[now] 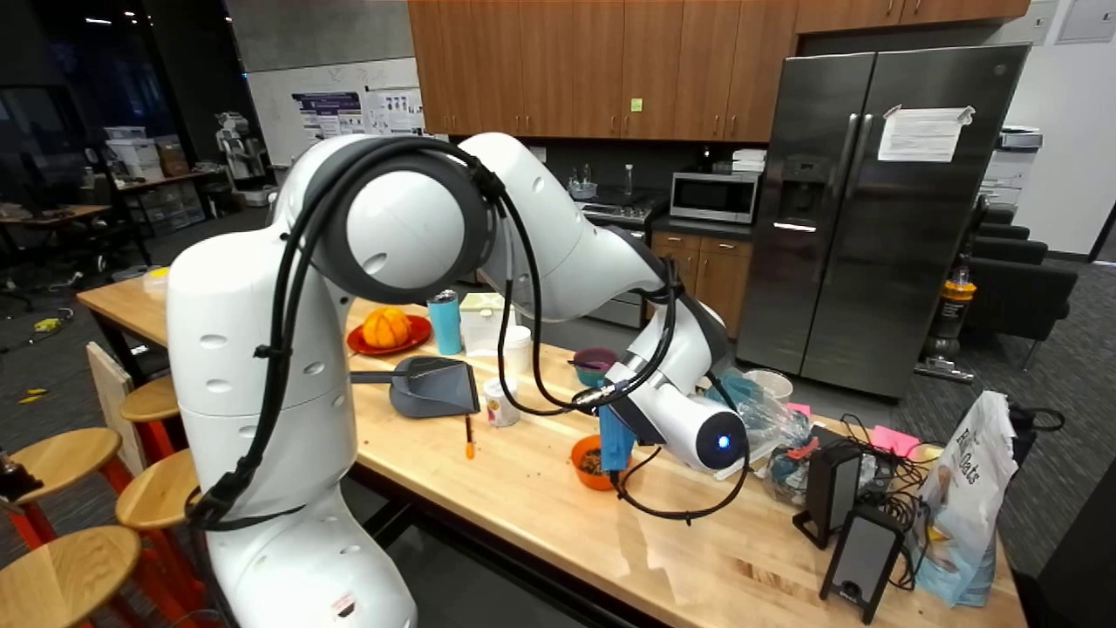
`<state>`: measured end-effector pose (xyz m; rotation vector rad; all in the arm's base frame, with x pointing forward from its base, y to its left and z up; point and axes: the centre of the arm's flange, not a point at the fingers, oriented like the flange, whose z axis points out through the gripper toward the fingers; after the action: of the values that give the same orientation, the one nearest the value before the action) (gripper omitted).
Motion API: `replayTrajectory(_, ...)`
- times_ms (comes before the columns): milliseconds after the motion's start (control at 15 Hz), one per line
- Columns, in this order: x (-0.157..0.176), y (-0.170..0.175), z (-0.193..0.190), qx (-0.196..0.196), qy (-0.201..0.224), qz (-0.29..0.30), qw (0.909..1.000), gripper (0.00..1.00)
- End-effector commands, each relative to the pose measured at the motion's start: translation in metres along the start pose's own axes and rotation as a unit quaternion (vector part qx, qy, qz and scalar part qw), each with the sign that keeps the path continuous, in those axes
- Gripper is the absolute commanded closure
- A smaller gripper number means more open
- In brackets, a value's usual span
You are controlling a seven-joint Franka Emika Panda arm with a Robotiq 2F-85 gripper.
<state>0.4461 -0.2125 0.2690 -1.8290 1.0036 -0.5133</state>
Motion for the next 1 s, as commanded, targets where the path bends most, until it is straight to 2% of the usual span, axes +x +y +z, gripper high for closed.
replayTrajectory(0,0.009,-0.004,0.005,-0.063,-0.027,0.077,0.9947,0.94)
replayTrajectory(133,0.011,-0.002,0.007,-0.099,-0.039,0.120,0.9870,0.94)
replayTrajectory(333,0.015,0.001,0.009,-0.156,-0.055,0.183,0.9691,0.94)
replayTrajectory(533,0.018,0.003,0.009,-0.214,-0.057,0.244,0.9442,0.94)
replayTrajectory(733,0.021,0.006,0.007,-0.277,-0.049,0.296,0.9130,0.94)
replayTrajectory(867,0.022,0.001,0.009,-0.296,-0.045,0.318,0.8995,0.94)
replayTrajectory(933,0.022,-0.002,0.012,-0.300,-0.049,0.325,0.8958,0.94)
